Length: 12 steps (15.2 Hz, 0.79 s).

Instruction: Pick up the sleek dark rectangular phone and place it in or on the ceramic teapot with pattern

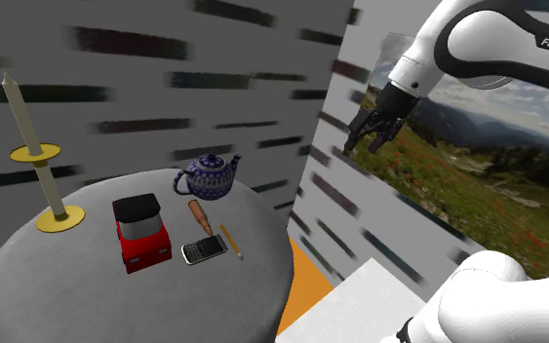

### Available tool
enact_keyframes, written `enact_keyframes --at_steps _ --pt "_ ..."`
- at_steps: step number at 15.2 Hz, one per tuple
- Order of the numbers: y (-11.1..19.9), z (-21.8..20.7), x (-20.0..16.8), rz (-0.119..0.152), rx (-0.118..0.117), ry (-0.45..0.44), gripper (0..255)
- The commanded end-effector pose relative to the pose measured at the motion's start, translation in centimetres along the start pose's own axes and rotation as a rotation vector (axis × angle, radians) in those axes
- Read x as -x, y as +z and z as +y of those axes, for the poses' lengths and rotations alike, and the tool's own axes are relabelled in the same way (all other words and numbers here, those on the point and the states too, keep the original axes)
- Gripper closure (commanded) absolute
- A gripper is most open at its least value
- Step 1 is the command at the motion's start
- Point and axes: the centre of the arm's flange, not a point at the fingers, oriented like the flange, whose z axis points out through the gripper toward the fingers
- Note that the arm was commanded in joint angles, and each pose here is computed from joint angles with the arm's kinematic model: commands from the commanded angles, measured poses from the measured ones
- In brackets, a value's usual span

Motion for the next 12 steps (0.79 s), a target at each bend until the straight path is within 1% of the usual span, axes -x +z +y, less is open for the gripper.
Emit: enact_keyframes --at_steps 1,7,12 --pt "0.0 0.0 0.0 0.0 0.0 0.0 0" --pt "5.3 -5.8 2.6 0.002 0.033 0.23 0" --pt "9.8 -10.9 3.6 0.003 0.06 0.422 0"
